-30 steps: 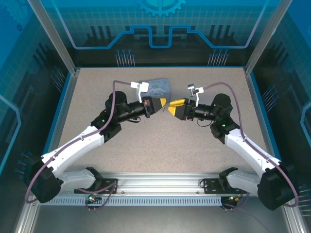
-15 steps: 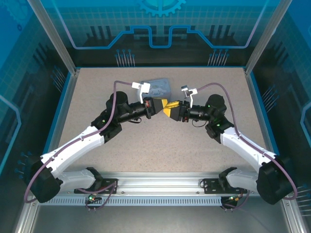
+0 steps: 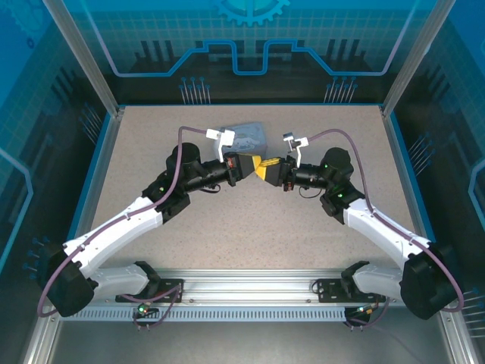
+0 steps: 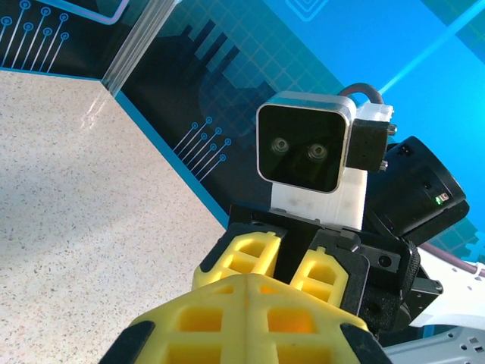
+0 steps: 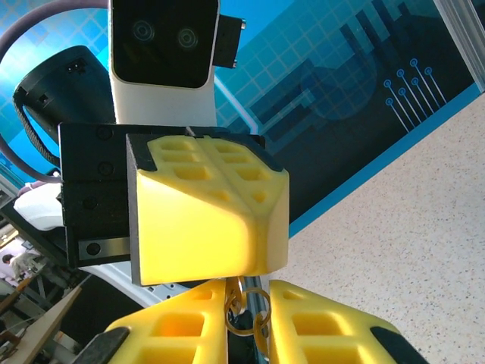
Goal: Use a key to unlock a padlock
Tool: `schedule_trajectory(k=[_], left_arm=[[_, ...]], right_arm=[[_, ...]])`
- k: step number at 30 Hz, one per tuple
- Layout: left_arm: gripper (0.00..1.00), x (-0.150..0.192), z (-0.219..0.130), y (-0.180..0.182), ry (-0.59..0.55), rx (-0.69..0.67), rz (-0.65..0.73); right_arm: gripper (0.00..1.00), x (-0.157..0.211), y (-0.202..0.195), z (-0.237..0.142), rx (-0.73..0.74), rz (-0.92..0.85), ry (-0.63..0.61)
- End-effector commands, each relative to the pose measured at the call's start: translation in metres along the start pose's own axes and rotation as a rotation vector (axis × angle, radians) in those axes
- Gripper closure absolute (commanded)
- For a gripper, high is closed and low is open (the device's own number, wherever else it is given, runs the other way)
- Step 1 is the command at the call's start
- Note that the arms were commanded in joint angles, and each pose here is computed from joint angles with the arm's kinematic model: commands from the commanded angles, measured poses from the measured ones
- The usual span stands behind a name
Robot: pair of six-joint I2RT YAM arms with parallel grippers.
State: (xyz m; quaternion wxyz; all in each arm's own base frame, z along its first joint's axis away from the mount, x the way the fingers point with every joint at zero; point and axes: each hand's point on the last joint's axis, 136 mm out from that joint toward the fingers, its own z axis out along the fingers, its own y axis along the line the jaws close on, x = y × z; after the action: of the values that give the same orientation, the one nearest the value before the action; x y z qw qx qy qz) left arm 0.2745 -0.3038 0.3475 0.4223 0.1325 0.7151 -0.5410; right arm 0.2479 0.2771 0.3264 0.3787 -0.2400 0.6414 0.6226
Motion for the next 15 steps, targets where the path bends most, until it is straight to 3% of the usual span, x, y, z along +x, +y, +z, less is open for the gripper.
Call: schedule_trajectory(k=[1, 5, 9, 14, 15], left_arm=[[1.00, -0.007, -0.002, -0.014, -0.012, 0.024, 0.039], [0.98, -0.007, -0.002, -0.013, -0.019, 0.021, 0.039], [0.88, -0.010, -0.006, -0.012, -0.036, 0.004, 0.050], [0.62, -0.019, -0.020, -0.007, -0.098, -0.063, 0.078], [0.52, -0.020, -0.025, -0.005, -0.109, -0.085, 0.083]], right_arm=[[0.89, -0.018, 0.012, 0.001, -0.015, -0.052, -0.054], [1.00, -0.018, 0.011, -0.001, -0.004, -0.047, -0.054], [1.00, -0.015, 0.005, -0.003, 0.033, -0.048, -0.045], [1.00, -0.007, -0.009, -0.013, 0.115, -0.046, -0.005], [1.00, -0.004, -0.013, -0.016, 0.140, -0.052, 0.007]])
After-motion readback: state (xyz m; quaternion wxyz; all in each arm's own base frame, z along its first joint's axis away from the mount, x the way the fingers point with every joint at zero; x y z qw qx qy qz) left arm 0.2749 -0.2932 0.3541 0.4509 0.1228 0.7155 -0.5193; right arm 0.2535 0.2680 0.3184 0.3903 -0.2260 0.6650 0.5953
